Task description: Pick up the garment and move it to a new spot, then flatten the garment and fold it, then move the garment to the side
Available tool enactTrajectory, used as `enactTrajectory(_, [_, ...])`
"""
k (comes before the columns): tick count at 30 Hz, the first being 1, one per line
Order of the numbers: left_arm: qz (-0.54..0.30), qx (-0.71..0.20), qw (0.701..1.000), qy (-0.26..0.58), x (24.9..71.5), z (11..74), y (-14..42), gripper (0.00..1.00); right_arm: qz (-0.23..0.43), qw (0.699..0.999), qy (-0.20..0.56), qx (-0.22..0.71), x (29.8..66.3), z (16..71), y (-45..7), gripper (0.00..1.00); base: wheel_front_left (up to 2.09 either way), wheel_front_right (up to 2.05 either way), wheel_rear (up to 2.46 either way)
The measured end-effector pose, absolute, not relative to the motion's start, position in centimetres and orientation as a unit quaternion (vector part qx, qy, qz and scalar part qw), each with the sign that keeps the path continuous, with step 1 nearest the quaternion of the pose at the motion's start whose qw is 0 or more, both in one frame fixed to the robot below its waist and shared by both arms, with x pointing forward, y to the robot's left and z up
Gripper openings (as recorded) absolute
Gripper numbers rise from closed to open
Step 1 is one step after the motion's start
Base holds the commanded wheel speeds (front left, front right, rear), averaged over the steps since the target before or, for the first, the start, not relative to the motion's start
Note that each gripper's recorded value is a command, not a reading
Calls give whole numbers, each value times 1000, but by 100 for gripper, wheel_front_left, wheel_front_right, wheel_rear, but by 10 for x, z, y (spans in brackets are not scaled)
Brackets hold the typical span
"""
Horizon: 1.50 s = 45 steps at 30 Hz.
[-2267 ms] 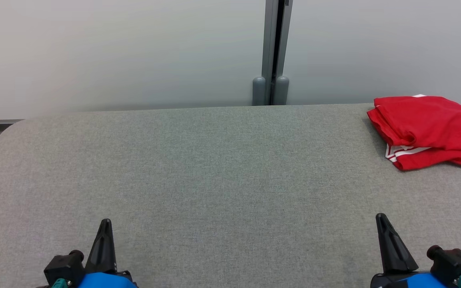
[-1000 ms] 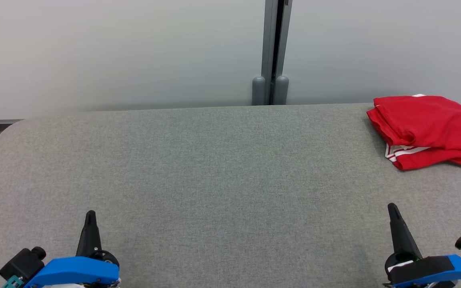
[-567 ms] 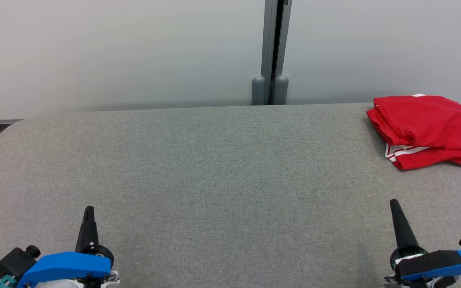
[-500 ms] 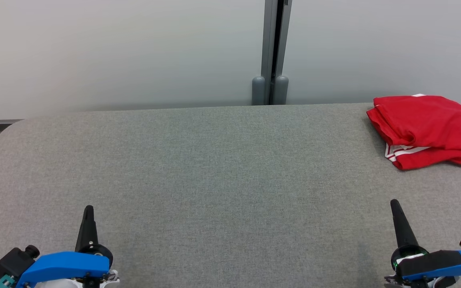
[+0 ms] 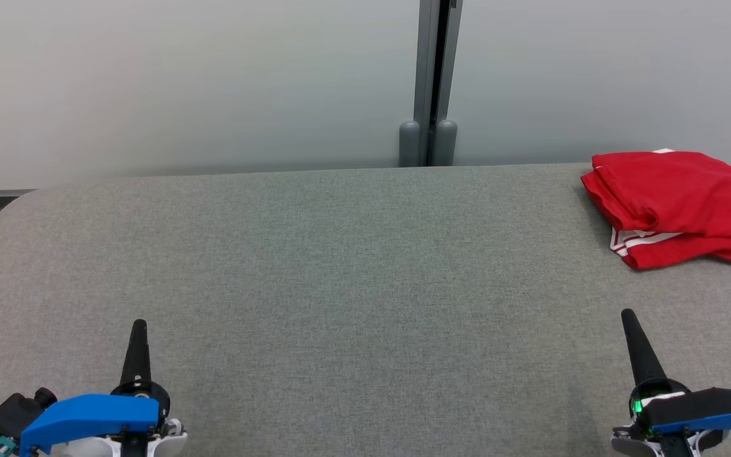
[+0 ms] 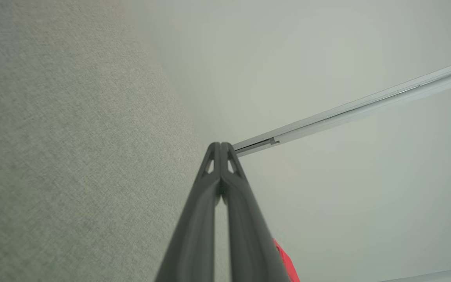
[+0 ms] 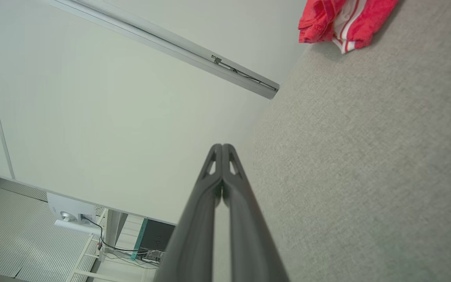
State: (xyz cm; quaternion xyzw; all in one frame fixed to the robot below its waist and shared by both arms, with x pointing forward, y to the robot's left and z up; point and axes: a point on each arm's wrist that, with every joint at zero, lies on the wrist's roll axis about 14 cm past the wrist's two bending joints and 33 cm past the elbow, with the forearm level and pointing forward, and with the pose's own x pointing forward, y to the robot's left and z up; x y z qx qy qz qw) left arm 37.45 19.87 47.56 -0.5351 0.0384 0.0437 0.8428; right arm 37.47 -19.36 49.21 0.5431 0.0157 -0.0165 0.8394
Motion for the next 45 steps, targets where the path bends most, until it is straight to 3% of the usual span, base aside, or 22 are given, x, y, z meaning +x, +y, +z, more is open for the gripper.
enactTrajectory(45, [14,-686,728,11,386,498,199,0,-8,729,6,685,385,502,-199,0,0,0,0])
